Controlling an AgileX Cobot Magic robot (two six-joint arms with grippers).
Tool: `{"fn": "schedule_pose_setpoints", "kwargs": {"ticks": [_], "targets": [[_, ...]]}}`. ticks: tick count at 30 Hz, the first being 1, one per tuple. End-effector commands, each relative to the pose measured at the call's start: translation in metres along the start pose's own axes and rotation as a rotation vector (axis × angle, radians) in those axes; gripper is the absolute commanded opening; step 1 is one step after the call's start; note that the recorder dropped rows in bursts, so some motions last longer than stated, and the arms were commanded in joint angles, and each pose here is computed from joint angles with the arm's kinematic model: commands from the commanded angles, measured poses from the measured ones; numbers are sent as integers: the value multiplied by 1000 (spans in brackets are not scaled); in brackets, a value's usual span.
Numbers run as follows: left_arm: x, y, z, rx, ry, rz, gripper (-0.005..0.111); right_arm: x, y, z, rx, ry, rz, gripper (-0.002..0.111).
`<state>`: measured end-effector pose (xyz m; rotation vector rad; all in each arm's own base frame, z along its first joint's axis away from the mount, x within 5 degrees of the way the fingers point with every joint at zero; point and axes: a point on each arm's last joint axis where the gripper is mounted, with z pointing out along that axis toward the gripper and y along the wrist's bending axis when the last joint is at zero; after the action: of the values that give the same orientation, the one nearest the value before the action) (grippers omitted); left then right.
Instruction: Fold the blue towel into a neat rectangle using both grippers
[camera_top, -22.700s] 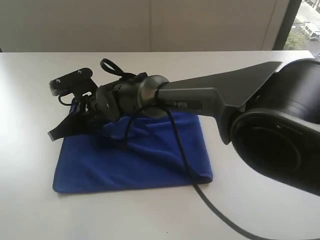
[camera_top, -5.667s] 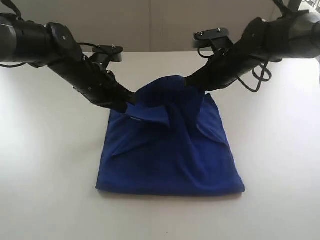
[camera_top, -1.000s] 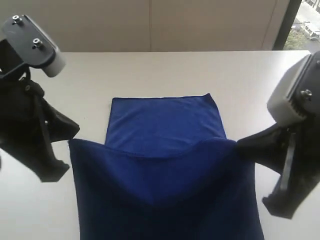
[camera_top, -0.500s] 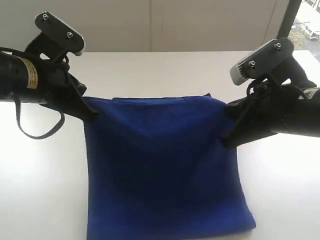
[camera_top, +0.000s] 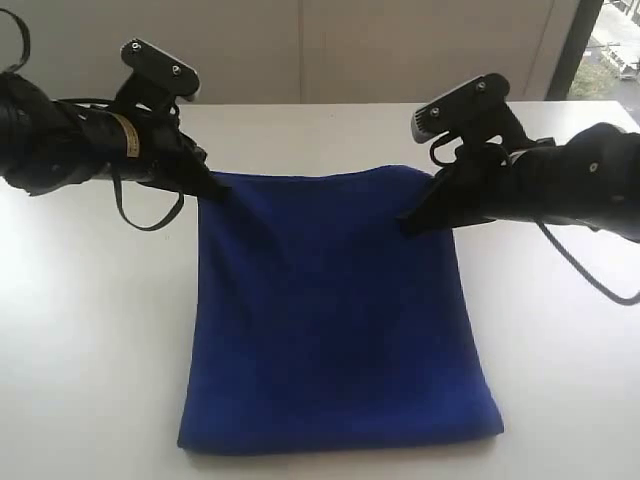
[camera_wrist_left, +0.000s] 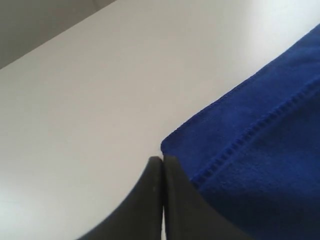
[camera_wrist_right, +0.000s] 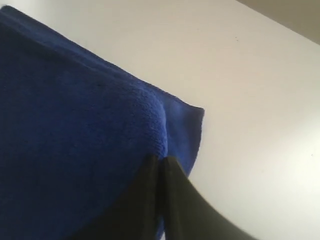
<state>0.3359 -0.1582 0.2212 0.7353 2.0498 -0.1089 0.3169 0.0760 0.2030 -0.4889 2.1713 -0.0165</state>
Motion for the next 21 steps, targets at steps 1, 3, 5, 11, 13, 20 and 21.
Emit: {"fn": "schedule_pose_setpoints", "kwargs": {"ticks": [1, 3, 5, 11, 13, 20, 21], "targets": [[-1, 3, 18, 3, -7, 14, 0, 0, -14, 17, 56, -4, 17, 0], [0, 4, 28, 4, -1, 15, 0, 0, -16, 24, 78, -15, 13, 0], [-1, 4, 41, 8, -1, 32, 0, 2, -18, 37, 108, -22, 10, 0], [6, 13, 68, -1, 12, 23, 0, 11, -21, 65, 171, -34, -1, 0], [9, 15, 76, -5, 26, 12, 0, 16, -21, 76, 183, -25, -5, 0], [27, 14, 103, 9, 65, 7, 0, 38, -20, 105, 220, 4, -27, 0], [30, 13, 106, 14, 64, 5, 0, 40, -19, 106, 218, 10, -25, 1]]}}
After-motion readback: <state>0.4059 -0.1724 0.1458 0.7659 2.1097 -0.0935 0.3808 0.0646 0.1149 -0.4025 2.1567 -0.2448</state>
